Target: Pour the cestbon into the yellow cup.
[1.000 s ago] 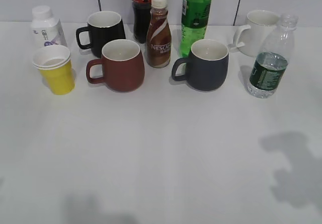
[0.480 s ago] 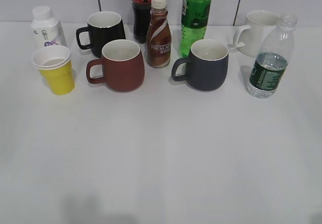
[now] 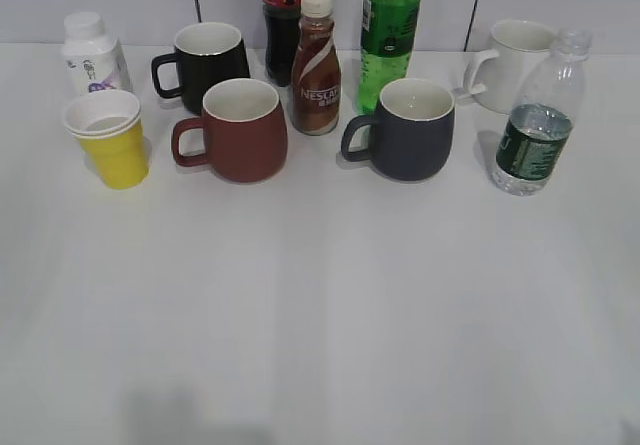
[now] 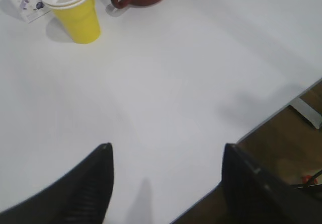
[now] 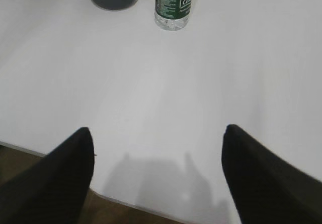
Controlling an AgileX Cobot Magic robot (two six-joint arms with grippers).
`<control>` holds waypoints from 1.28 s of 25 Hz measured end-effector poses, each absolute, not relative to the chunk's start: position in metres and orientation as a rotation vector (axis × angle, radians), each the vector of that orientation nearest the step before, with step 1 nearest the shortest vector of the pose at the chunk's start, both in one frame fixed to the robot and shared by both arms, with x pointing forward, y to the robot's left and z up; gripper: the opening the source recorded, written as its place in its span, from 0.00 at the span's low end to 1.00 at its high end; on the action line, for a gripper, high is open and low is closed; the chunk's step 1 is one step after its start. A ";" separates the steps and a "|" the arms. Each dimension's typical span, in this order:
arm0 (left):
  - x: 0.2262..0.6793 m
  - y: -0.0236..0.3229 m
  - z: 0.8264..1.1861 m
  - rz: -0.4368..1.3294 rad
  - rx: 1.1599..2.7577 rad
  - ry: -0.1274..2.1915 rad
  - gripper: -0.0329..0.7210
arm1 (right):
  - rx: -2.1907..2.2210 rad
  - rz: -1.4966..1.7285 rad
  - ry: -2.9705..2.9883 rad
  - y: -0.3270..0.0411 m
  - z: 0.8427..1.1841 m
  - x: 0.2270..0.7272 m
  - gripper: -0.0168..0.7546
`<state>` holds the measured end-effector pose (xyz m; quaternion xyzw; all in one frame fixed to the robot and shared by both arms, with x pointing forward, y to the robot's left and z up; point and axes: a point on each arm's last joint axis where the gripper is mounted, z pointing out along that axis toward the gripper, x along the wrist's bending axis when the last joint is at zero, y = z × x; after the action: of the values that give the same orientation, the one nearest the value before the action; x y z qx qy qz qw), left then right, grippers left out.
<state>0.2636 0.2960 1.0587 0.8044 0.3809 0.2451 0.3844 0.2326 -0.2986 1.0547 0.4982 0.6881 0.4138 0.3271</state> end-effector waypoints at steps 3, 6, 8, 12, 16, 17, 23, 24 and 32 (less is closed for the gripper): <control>0.263 0.296 1.059 0.620 2.049 0.971 0.72 | 1.303 1.085 1.799 -0.299 1.055 0.233 0.78; 0.263 0.296 1.059 0.620 2.049 0.971 0.72 | 1.300 1.089 1.796 -0.298 1.055 0.233 0.78; 0.263 0.296 1.059 0.620 2.049 0.971 0.72 | 1.300 1.089 1.796 -0.298 1.055 0.233 0.78; 0.263 0.296 1.059 0.620 2.049 0.971 0.72 | 1.300 1.090 1.795 -0.298 1.056 0.233 0.78; 0.263 0.296 1.059 0.625 2.046 0.981 0.72 | 1.299 1.090 1.794 -0.298 1.055 0.233 0.78; 0.264 0.296 1.059 0.636 2.038 1.003 0.72 | 1.300 1.090 1.793 -0.298 1.055 0.233 0.78; 0.262 0.305 1.059 0.814 1.874 1.361 0.72 | 1.403 1.012 1.682 -0.298 1.056 0.235 0.77; 0.261 0.307 1.059 0.845 1.838 1.414 0.72 | 1.416 1.001 1.655 -0.298 1.056 0.234 0.77; 0.236 0.313 1.060 1.054 1.570 1.581 0.72 | 1.451 0.973 1.600 -0.297 1.056 0.233 0.77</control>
<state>0.2359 0.3133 1.0601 0.6009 0.6050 0.4034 0.3319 0.2329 -0.2973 1.0556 0.5672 0.6258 0.3803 0.3768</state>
